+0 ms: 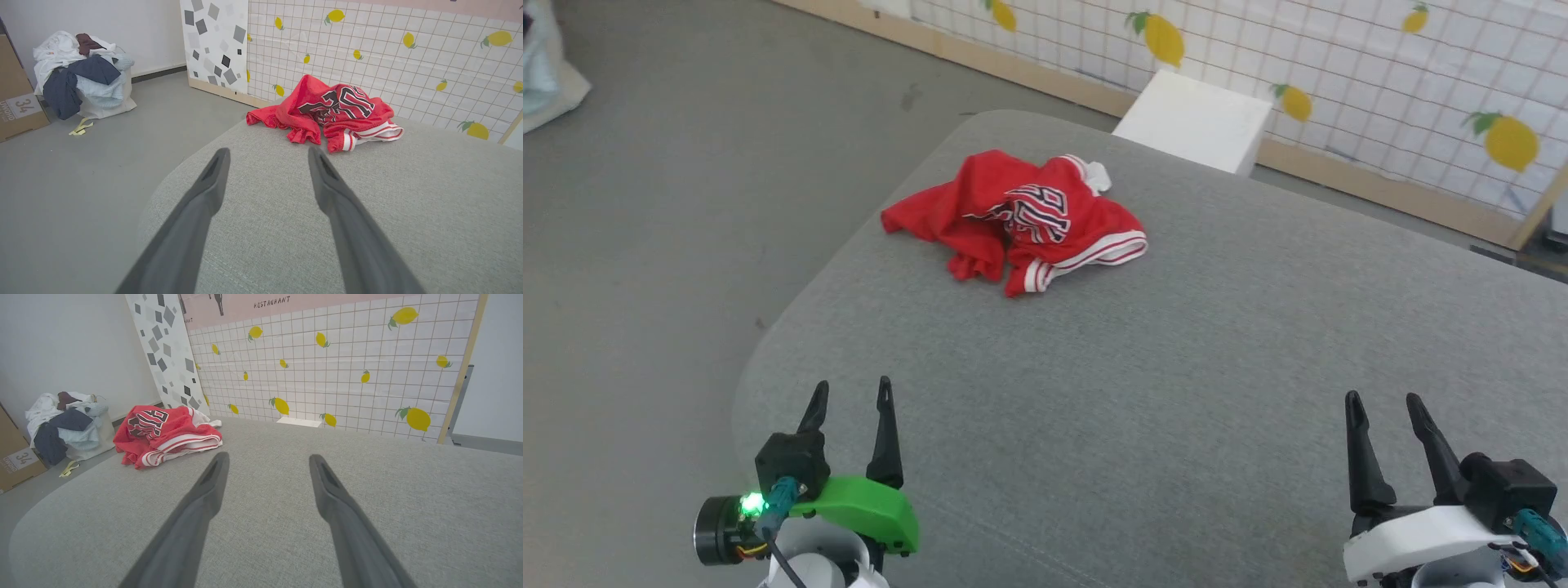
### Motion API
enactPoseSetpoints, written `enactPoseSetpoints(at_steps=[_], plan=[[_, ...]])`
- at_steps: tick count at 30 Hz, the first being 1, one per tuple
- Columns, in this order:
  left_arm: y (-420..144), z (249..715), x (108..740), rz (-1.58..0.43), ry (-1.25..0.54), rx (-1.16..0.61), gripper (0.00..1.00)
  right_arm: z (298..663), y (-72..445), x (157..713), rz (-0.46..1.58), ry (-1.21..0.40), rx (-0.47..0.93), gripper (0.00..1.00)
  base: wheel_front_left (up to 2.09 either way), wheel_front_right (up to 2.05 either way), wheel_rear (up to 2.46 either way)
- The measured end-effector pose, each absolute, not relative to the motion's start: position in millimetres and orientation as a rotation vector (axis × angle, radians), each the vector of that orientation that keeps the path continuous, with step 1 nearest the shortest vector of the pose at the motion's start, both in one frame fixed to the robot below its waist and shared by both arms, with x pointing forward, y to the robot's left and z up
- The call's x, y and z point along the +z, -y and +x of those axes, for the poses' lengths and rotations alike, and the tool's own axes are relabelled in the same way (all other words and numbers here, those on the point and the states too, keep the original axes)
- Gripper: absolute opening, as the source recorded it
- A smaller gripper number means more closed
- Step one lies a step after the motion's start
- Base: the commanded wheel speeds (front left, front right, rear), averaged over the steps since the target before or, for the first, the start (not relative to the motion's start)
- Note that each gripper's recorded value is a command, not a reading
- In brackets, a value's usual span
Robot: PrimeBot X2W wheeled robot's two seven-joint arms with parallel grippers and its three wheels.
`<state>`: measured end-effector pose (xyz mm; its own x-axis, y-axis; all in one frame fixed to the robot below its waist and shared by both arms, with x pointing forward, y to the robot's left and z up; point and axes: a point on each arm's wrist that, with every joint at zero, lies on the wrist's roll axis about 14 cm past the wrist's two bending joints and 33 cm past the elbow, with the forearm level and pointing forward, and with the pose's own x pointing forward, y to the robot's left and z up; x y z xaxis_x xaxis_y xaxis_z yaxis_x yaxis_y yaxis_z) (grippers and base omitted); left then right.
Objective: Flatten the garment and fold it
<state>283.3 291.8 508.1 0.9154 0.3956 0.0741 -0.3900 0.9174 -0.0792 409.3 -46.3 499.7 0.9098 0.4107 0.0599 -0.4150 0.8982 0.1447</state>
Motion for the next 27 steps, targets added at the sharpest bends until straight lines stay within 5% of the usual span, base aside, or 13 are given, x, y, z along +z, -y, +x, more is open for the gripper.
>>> enactPoseSetpoints(at_steps=[27], plan=[[-311,275,517,-0.1,0.122,0.465,1.0,411,24,492,0.16,0.001,0.488,1.0,0.0,0.0,0.0]])
